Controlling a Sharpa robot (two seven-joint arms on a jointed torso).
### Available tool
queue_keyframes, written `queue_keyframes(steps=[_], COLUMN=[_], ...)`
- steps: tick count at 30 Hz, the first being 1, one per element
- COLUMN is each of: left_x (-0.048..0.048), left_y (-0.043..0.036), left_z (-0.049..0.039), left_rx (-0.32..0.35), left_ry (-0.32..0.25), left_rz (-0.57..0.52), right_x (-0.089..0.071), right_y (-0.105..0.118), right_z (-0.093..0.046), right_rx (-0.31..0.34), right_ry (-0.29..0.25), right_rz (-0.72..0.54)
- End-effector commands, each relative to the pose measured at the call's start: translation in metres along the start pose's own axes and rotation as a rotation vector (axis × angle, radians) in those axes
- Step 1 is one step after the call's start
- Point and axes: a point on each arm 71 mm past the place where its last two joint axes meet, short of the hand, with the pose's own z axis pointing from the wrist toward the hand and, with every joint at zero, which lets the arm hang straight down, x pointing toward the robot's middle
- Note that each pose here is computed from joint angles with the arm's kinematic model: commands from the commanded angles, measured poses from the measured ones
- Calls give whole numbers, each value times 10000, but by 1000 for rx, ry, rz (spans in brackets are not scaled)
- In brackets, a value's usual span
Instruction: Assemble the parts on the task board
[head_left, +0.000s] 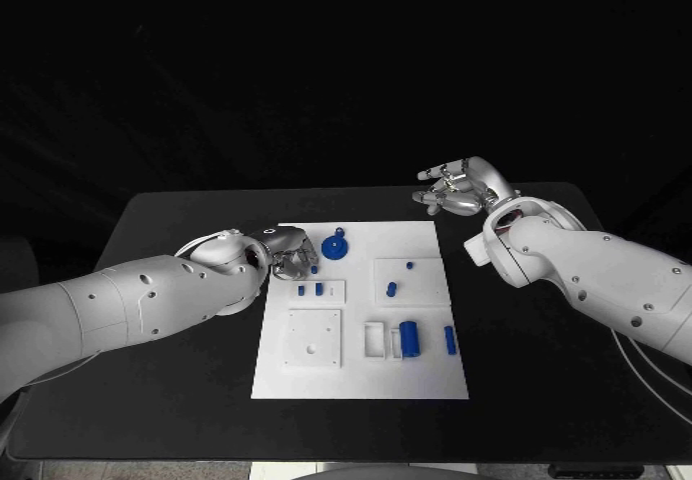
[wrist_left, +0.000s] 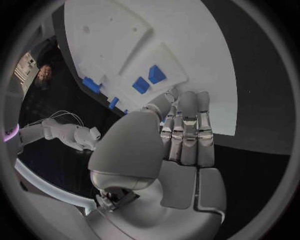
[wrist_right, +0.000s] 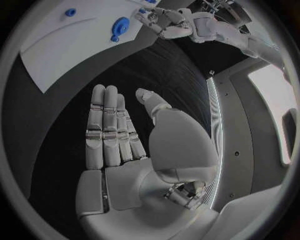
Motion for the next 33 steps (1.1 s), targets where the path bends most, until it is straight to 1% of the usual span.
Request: queue_keyframes(steps=[1,4,6,9,12,14,17,21,23,26,31,33], left_x=[12,-11,-36,-110,-184,-276,-399,-552,-603,-695,-832,-866], left_y=[65,111,150,220,274,337,411,477,481,462,409,391], left_z=[-14,-20,-25,-35,-47,-65,-95,-162,-192,-249,-340,-365], left_rx=[-28,-40,-49,-66,-75,-92,-120,-134,-123,-87,-33,-22], left_ry=[-12,-26,-42,-88,-134,-182,-239,-303,-319,-344,-404,-417], left_rz=[-3,-9,-17,-51,-114,-225,-397,-643,-720,-829,-956,-986], right_x=[44,79,106,147,170,195,232,313,349,409,483,506], right_y=[-13,-38,-53,-79,-94,-109,-137,-194,-219,-260,-290,-296], right_z=[-14,-22,-27,-32,-35,-37,-44,-63,-71,-85,-96,-100], right_rx=[-6,-6,-12,-24,-35,-45,-48,-38,-32,-21,-9,-4], right_ry=[54,103,146,214,250,280,310,347,358,367,355,356], right_rz=[-20,-40,-75,-158,-233,-323,-428,-555,-593,-647,-707,-722])
